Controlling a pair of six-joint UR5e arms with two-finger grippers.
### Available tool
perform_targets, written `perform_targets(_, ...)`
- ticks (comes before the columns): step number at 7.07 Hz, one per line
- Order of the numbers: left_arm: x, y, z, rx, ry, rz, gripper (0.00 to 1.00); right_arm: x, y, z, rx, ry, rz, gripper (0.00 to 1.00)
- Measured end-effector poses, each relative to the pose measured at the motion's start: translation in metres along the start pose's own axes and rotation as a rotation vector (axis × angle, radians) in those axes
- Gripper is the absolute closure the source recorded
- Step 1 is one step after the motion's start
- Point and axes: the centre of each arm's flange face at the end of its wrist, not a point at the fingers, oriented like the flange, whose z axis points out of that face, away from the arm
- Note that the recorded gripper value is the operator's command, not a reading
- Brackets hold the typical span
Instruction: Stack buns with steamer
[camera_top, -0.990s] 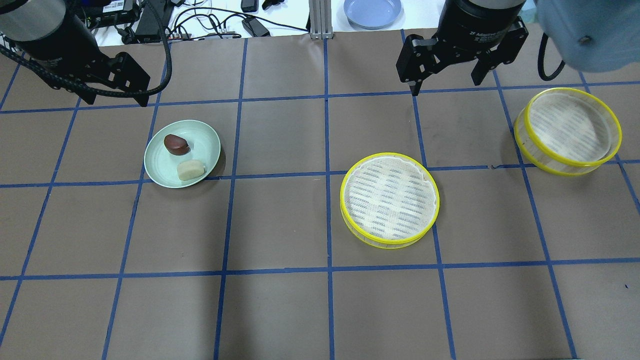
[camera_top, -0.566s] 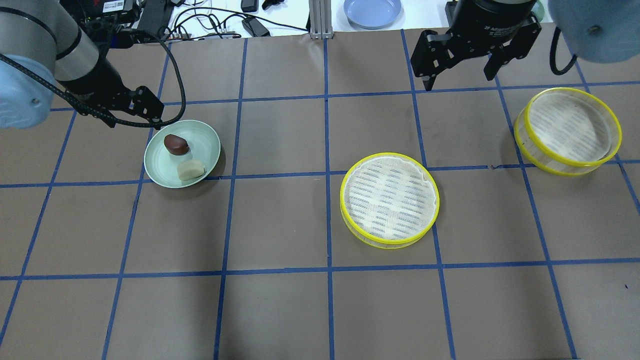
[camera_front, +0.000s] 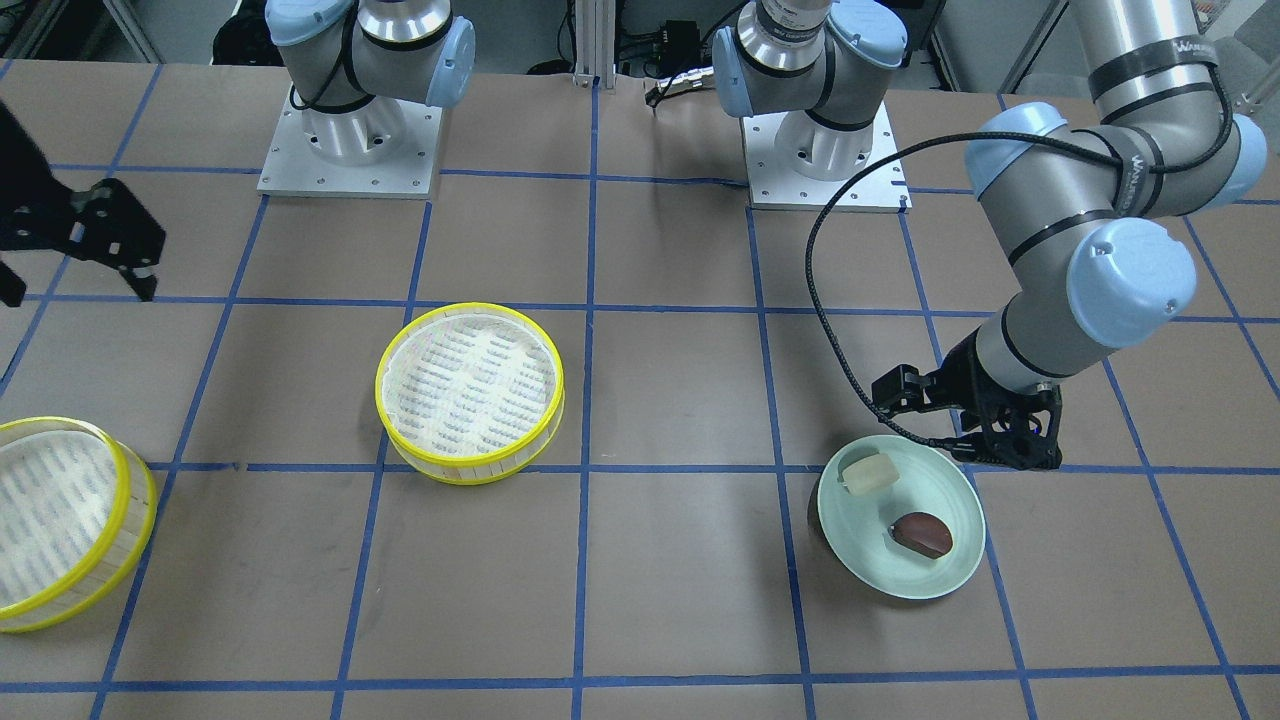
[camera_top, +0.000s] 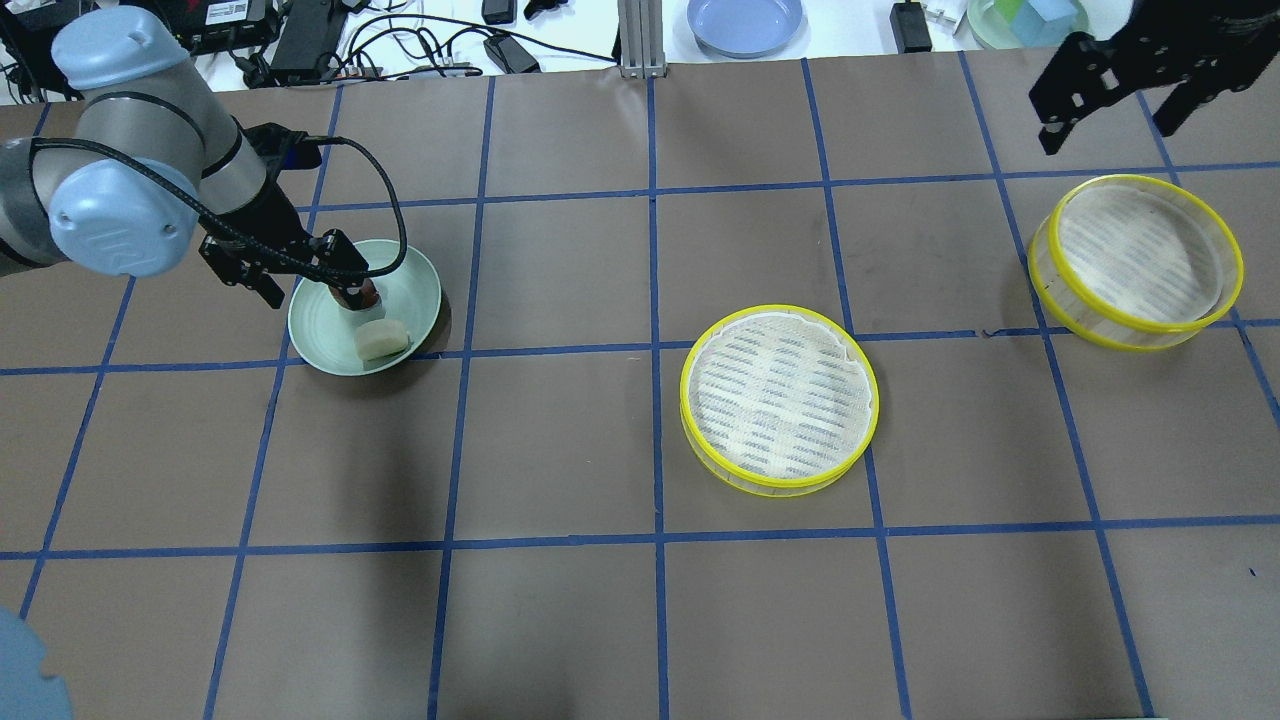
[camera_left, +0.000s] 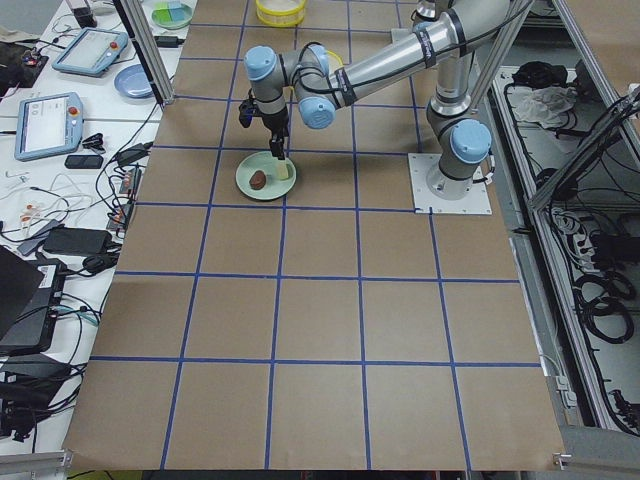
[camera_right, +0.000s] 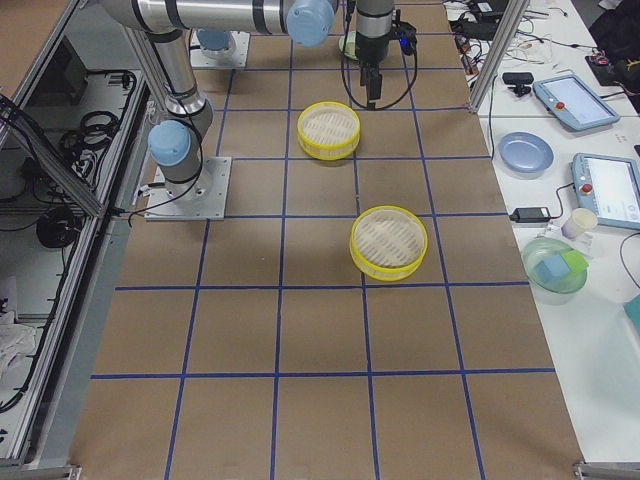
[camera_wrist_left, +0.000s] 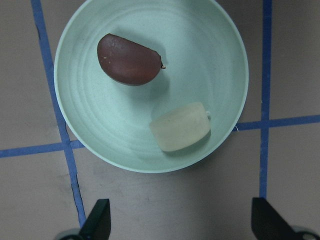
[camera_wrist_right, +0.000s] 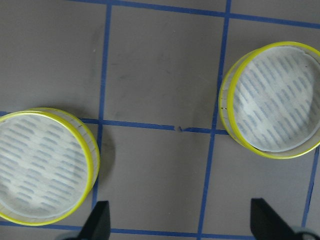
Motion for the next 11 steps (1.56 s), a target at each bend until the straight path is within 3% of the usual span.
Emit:
perform_targets(3, -0.008, -0.026, 0.060, -0.051, 0.026, 0.002, 0.06, 0.150, -0.030, 0.097, 0.008, 0.039, -0.100, 0.00)
perform_targets(4, -0.009, -0.031, 0.073, -0.068, 0.033, 0.000, 0.39, 0.188, -0.037, 0.136, 0.019, 0.044, -0.121, 0.00)
perform_targets(5, -0.010, -0.035, 0.081, -0.080, 0.038, -0.014, 0.47, 0.215, -0.043, 0.173, 0.028, 0.043, -0.135, 0.01)
perform_targets(6, -0.010, -0.037, 0.087, -0.090, 0.042, -0.041, 0.68, 0.235, -0.046, 0.206, 0.030, 0.036, -0.147, 0.02)
perform_targets(7, -0.010, -0.037, 0.091, -0.097, 0.044, -0.056, 1.00, 0.253, -0.045, 0.231, 0.041, 0.023, -0.158, 0.11)
perform_targets(9, -0.011, -0.039, 0.090, -0.095, 0.042, -0.068, 1.00, 0.273, -0.043, 0.262, 0.060, 0.005, -0.171, 0.60)
perform_targets(11, -0.011, -0.048, 0.052, -0.035, 0.022, -0.134, 1.00, 0.277, -0.042, 0.277, 0.049, -0.004, -0.171, 0.70)
